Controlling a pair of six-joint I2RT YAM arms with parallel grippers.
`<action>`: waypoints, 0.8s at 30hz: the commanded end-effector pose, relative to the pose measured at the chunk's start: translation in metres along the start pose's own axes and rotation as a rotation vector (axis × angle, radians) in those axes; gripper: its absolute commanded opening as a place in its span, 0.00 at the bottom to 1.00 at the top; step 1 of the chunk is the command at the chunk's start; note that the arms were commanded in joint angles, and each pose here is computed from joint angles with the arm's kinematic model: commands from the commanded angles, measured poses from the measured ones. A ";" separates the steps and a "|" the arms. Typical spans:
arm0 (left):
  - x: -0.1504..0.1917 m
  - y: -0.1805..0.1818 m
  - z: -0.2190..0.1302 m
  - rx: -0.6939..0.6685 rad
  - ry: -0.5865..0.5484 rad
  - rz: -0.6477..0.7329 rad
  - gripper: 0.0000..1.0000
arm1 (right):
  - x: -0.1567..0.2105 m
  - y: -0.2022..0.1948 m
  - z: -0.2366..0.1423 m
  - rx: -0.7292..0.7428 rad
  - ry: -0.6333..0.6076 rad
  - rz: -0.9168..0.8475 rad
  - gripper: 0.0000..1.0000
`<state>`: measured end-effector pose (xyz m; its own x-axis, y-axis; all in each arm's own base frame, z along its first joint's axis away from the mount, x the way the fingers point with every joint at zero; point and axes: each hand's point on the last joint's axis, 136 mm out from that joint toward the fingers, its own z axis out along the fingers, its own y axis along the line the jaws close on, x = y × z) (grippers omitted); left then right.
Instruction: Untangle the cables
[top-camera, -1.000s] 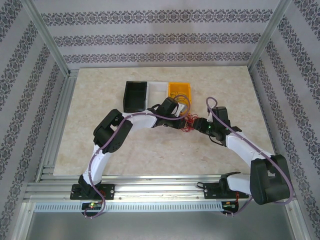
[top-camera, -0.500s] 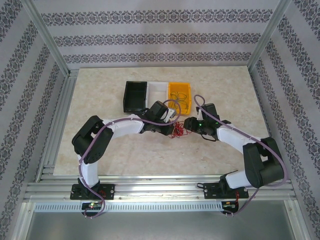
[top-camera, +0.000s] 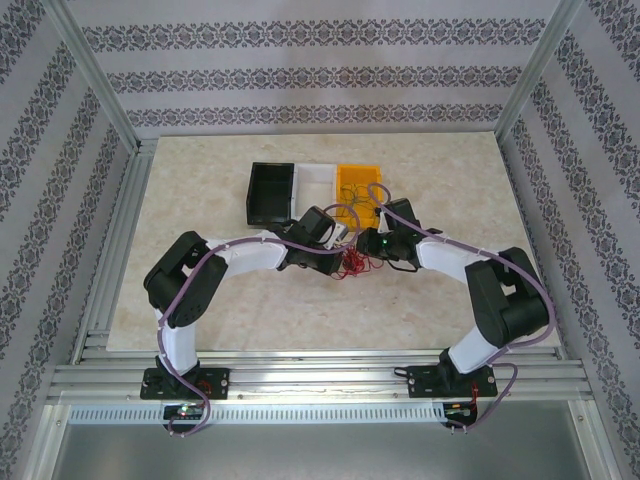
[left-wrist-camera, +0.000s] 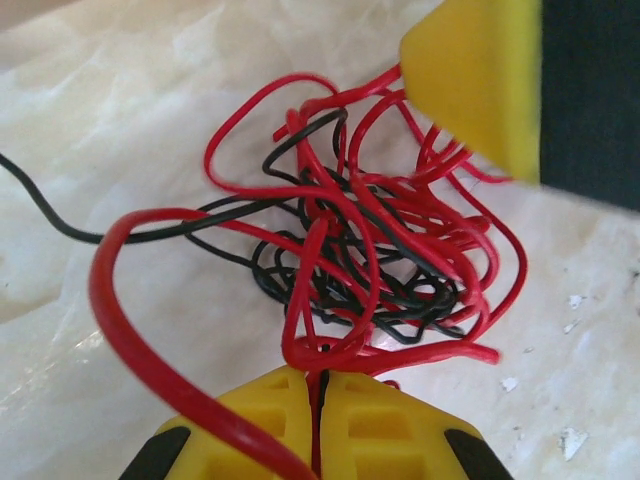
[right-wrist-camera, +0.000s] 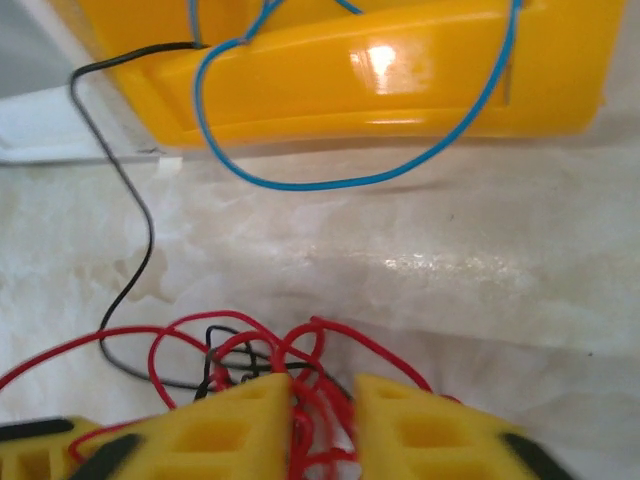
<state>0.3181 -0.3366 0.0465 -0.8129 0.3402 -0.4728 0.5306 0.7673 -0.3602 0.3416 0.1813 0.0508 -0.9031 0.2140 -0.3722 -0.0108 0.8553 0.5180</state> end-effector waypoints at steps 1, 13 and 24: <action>0.005 0.009 -0.011 -0.065 0.003 0.014 0.00 | -0.007 0.001 0.002 0.011 -0.019 -0.006 0.10; 0.042 0.122 -0.050 -0.513 -0.004 -0.252 0.00 | -0.015 -0.097 -0.053 0.283 -0.179 0.236 0.00; 0.082 0.175 -0.080 -0.704 0.029 -0.446 0.00 | -0.016 -0.150 -0.097 0.403 -0.276 0.390 0.00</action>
<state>0.3434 -0.1778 0.0189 -0.9014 -0.0070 -0.4329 0.0172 0.9985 -0.0520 0.3269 0.0336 0.0539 -0.7173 0.5729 -0.3967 0.4136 0.8082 0.4193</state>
